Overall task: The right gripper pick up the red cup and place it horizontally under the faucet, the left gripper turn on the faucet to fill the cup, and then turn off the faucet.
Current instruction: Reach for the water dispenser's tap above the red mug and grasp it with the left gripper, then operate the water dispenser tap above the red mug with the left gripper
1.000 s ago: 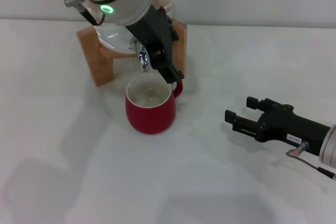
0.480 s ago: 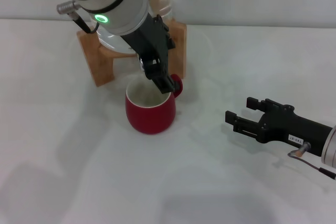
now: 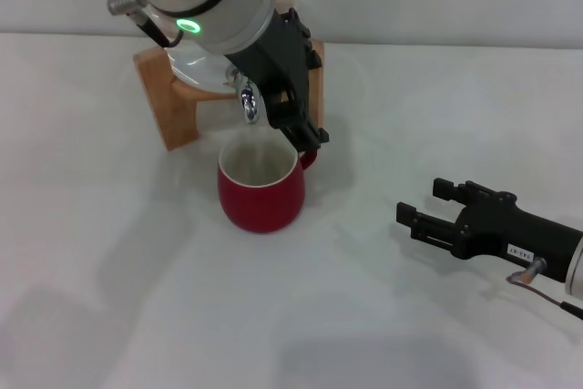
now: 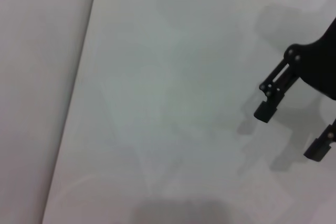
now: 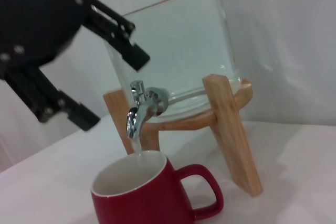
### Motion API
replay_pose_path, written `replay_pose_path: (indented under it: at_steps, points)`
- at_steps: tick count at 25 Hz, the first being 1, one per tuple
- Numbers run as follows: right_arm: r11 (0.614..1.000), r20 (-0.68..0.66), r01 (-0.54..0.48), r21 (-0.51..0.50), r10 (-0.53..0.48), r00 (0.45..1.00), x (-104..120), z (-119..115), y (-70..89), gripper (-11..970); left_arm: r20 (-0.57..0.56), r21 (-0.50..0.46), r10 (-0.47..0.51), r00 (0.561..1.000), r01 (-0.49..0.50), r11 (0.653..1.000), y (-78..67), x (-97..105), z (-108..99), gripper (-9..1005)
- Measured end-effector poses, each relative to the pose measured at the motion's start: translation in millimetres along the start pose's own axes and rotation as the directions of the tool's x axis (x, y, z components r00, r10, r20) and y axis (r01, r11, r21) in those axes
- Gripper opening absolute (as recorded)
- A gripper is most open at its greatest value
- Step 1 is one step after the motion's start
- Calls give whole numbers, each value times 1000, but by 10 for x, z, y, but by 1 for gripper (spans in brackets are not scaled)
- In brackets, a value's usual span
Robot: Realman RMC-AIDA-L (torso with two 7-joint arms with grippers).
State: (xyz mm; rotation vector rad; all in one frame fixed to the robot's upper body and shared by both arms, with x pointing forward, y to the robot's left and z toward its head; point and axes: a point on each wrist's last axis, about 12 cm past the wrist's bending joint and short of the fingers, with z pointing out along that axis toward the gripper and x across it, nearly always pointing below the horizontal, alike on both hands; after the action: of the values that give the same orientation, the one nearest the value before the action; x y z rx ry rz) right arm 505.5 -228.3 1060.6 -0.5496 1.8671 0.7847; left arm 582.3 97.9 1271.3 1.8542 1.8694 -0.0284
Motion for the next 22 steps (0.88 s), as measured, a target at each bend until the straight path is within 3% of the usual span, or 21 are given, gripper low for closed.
replay_pose_path:
  at_steps: [6, 11, 22]
  points:
    - [1000, 4, -2, 0, 2, 1000, 1, -25, -19, 768, -22, -16, -3, 1000, 2, 1000, -134, 75, -54, 881]
    - [1000, 8, -3, 0, 3, 1000, -3, -25, -20, 768, -44, -46, -12, 999, 10, 999, -372, 299, -100, 881]
    - [1000, 12, 3, -4, -3, 1000, -32, -3, -21, 768, -95, -101, -80, 992, 70, 992, -415, 563, -106, 881]
